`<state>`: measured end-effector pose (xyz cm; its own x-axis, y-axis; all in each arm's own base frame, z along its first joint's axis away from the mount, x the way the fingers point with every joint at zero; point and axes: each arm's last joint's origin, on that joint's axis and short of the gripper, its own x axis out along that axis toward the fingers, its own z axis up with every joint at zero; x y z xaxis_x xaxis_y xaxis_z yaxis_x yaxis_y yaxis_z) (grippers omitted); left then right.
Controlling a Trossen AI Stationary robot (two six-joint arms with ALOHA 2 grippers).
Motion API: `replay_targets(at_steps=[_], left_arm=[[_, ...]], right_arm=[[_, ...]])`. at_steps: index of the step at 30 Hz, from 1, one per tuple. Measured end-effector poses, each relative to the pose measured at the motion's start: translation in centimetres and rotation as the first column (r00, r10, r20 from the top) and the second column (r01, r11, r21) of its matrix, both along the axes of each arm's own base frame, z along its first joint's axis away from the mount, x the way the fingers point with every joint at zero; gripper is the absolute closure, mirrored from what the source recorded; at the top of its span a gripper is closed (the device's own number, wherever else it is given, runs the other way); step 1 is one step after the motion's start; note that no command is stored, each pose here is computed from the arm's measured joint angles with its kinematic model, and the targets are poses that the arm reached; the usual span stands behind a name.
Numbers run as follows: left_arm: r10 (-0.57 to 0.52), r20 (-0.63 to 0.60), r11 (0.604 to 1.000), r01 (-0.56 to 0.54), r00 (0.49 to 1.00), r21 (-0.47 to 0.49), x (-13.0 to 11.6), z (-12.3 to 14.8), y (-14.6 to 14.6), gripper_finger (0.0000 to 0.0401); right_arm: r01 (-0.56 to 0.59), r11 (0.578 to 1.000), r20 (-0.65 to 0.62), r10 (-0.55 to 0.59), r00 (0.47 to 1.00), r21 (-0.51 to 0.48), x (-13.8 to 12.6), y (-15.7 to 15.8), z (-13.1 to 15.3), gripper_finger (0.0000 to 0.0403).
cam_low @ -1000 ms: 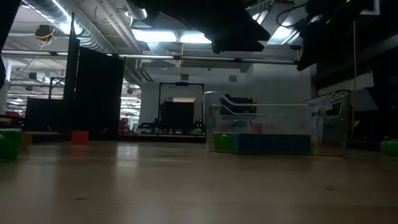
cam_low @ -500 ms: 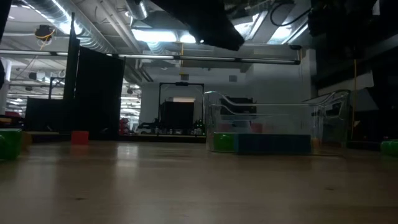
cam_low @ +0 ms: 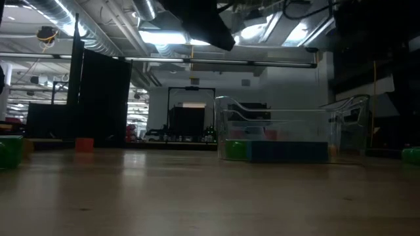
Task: Sort blocks by size
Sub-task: Put the top large green 4 stud game piece into the bottom transparent bin
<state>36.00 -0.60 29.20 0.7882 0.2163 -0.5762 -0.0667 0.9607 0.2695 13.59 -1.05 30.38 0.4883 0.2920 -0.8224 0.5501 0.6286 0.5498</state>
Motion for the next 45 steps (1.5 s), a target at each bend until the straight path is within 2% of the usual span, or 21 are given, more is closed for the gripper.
replay_targets(at_steps=[2, 5, 9, 18, 22, 25, 30, 37, 41, 45], left_arm=[[0.002, -0.010, 1.000, -0.002, 1.000, -0.003, -0.1, -0.1, 0.0, 0.0182], [0.004, -0.009, 1.000, -0.004, 1.000, -0.005, -0.1, -0.1, 0.0, 0.0182], [0.009, -0.007, 1.000, -0.009, 1.000, -0.011, -0.1, -0.1, 0.0, 0.0182], [0.024, -0.003, 0.999, -0.024, 1.000, -0.032, -0.1, -0.1, 0.0, 0.0182], [0.030, -0.002, 0.999, -0.030, 1.000, -0.040, -0.1, -0.1, 0.0, 0.0182], [0.031, -0.003, 0.999, -0.031, 1.000, -0.041, -0.1, -0.1, 0.0, 0.0182], [0.034, 0.001, 0.998, -0.034, 0.999, -0.045, -0.1, -0.1, 0.0, 0.0182], [0.054, 0.002, 0.996, -0.053, 0.999, -0.072, -0.1, -0.1, 0.0, 0.0182], [0.054, 0.002, 0.996, -0.053, 0.999, -0.072, -0.1, -0.1, 0.0, 0.0182], [0.055, 0.002, 0.996, -0.055, 0.998, -0.074, -0.1, -0.1, 0.0, 0.0182]], right_arm=[[-0.083, 0.992, -0.017, 0.081, 0.997, -0.098, -0.1, 0.8, -0.2, 0.0296], [-0.180, 0.955, -0.076, 0.166, 0.983, -0.237, 0.0, 1.8, -0.6, 0.0311], [-0.267, 0.913, -0.197, 0.213, 0.957, -0.308, 0.0, 3.2, -1.3, 0.0333], [-0.277, 0.861, -0.381, 0.106, 0.918, -0.427, 2.1, 6.2, -3.7, 0.0376], [-0.317, 0.835, -0.509, 0.052, 0.859, -0.450, 2.6, 7.3, -5.2, 0.0397], [-0.355, 0.813, -0.594, 0.014, 0.804, -0.462, 2.6, 8.3, -6.1, 0.0396], [-0.396, 0.778, -0.623, 0.007, 0.782, -0.488, 2.7, 9.6, -7.7, 0.0393], [-0.361, 0.778, -0.609, -0.036, 0.792, -0.514, 1.3, 10.5, -10.5, 0.0395], [-0.360, 0.754, -0.621, -0.081, 0.780, -0.550, 0.4, 10.1, -11.8, 0.0396], [-0.336, 0.716, -0.597, -0.140, 0.790, -0.612, -0.1, 9.5, -12.8, 0.0399]])
